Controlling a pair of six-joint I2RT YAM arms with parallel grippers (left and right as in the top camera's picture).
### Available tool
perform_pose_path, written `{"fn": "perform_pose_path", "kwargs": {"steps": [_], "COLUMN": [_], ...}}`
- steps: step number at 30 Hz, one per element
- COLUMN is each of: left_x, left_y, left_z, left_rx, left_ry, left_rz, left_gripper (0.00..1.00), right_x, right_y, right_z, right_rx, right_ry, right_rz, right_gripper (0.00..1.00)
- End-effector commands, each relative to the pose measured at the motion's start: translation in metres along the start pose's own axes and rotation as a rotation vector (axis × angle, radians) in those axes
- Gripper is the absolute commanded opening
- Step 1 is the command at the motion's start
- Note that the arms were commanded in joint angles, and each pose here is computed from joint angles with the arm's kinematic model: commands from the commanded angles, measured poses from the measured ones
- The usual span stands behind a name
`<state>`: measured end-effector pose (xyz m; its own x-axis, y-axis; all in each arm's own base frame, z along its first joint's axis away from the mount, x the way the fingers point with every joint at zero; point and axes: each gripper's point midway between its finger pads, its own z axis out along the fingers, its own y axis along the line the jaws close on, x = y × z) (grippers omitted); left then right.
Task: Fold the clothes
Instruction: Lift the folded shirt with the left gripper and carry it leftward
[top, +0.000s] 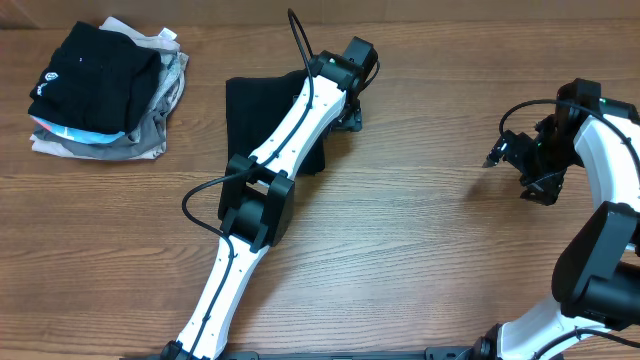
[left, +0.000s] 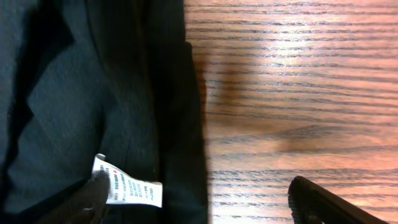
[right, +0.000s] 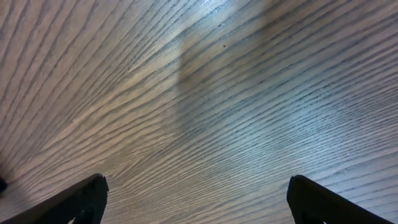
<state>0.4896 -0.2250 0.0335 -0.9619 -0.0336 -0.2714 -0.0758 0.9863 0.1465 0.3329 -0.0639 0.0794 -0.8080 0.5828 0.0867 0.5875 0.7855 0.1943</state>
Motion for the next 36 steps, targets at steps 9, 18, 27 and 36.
{"fn": "perform_pose_path", "kwargs": {"steps": [9, 18, 27, 36], "left_x": [0.007, 0.021, 0.036, 0.023], "left_y": [0.018, 0.025, 0.028, 0.049], "left_z": [0.021, 0.04, 0.065, 0.047], "left_rx": [-0.104, -0.144, -0.157, -0.162], "left_ry": [0.02, 0.053, 0.083, 0.115], "left_rz": [0.095, 0.111, 0.116, 0.247], "left_gripper": [0.91, 0.81, 0.25, 0.04], "right_x": [0.0, -0.001, -0.002, -0.001], "right_y": [0.001, 0.001, 0.002, 0.001], "right_z": [-0.006, -0.006, -0.006, -0.006], "right_rx": [0.001, 0.0, -0.001, -0.001], "right_ry": [-0.025, -0.028, -0.031, -0.031], "right_rz": [-0.015, -0.016, -0.017, -0.017], "right_gripper": [0.96, 0.96, 0.96, 0.96]}}
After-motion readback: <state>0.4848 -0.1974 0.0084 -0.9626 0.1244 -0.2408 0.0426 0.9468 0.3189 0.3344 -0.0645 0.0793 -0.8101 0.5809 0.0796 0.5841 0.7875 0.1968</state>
